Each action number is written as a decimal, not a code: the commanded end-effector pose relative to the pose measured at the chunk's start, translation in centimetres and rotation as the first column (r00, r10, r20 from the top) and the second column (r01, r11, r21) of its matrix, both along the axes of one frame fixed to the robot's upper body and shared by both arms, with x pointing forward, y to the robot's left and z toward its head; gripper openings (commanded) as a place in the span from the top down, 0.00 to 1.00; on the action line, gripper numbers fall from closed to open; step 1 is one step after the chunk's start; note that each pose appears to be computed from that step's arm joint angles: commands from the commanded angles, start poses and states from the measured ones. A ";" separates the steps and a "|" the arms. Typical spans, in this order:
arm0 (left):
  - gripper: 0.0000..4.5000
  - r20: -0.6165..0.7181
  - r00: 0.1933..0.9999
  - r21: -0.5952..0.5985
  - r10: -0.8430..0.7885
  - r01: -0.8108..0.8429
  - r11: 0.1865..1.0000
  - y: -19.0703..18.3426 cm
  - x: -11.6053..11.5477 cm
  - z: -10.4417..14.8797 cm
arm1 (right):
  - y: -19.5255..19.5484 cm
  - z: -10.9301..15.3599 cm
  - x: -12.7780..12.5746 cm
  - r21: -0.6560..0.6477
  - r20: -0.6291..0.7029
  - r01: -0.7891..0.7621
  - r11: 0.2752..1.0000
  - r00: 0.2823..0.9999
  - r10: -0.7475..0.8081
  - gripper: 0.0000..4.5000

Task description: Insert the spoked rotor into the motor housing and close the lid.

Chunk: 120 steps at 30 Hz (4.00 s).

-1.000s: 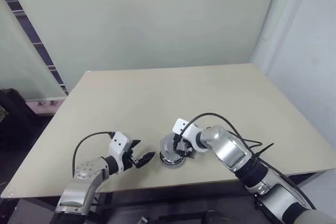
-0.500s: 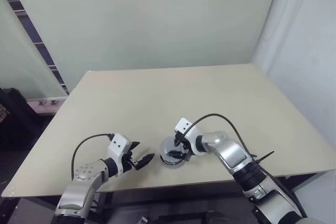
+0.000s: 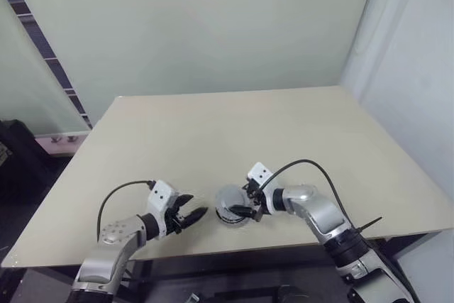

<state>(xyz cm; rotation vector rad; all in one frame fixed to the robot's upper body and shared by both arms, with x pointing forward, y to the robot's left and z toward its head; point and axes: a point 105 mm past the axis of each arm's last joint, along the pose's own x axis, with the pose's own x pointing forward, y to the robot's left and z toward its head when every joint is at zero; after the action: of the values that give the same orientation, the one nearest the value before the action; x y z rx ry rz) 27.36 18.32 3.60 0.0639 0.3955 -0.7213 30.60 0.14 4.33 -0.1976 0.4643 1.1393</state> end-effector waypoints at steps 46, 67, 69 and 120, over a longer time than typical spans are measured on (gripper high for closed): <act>1.00 0.064 0.998 0.027 -0.024 0.022 0.999 0.2 0.6 2.2 | 2.1 -1.3 0.2 -0.128 0.049 -0.049 0.991 0.997 0.056 0.29; 1.00 0.057 0.998 0.018 -0.038 0.037 0.999 -0.3 0.4 1.9 | 1.3 -2.4 0.2 -0.231 0.008 -0.073 0.970 0.997 0.077 0.29; 1.00 0.056 0.998 0.018 -0.040 0.039 0.999 -0.3 0.4 1.9 | 1.2 -2.4 0.3 -0.238 0.007 -0.072 0.969 0.997 0.076 0.29; 1.00 -0.027 0.985 0.091 -0.172 0.174 0.981 -4.1 2.2 -2.7 | 0.6 -3.3 0.7 -0.331 0.012 -0.008 0.944 1.000 0.013 0.29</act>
<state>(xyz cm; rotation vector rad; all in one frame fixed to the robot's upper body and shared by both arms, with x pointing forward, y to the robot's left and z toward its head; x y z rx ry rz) 28.92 14.67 0.52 0.1553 0.4660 -0.8576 31.03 2.33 2.27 -0.4527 0.5743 1.1145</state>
